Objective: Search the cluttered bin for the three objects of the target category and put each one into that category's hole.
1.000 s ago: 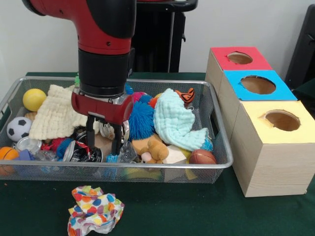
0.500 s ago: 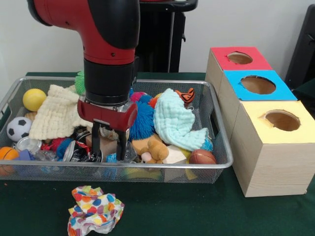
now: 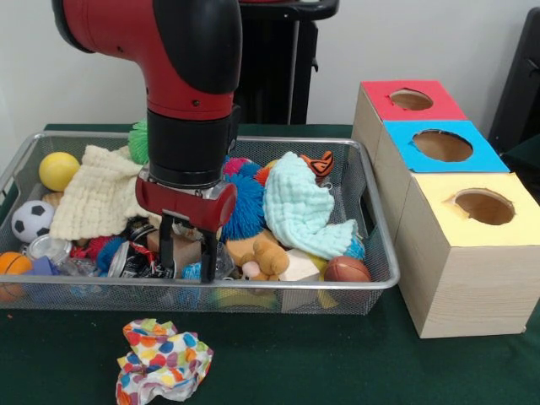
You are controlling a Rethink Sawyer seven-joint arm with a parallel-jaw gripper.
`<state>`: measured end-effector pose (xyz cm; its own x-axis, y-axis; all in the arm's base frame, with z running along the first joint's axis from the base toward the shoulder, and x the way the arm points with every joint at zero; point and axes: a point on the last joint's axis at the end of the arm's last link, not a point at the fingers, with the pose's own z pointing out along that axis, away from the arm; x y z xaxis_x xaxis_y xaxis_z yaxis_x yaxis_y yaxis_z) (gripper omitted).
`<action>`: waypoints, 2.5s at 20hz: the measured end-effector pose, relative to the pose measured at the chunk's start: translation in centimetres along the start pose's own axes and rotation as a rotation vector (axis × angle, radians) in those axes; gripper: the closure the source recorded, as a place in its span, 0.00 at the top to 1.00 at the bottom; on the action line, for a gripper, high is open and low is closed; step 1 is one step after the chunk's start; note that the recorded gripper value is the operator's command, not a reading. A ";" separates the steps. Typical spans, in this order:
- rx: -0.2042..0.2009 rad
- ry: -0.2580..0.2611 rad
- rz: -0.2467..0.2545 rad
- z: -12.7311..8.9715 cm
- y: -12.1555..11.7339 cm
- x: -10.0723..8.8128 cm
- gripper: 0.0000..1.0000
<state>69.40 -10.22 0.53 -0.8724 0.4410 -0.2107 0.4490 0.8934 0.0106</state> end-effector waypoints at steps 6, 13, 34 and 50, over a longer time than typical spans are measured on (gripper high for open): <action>0.000 0.001 0.005 0.0 -0.1 0.0 1.00; -0.006 0.015 0.023 0.0 -0.1 0.0 1.00; 0.000 0.090 0.018 0.1 0.3 4.0 1.00; 0.013 0.040 0.011 2.3 -1.5 3.5 1.00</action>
<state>66.14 -10.22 -2.46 -0.8745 0.4538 -0.1712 0.4606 0.8876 -0.0001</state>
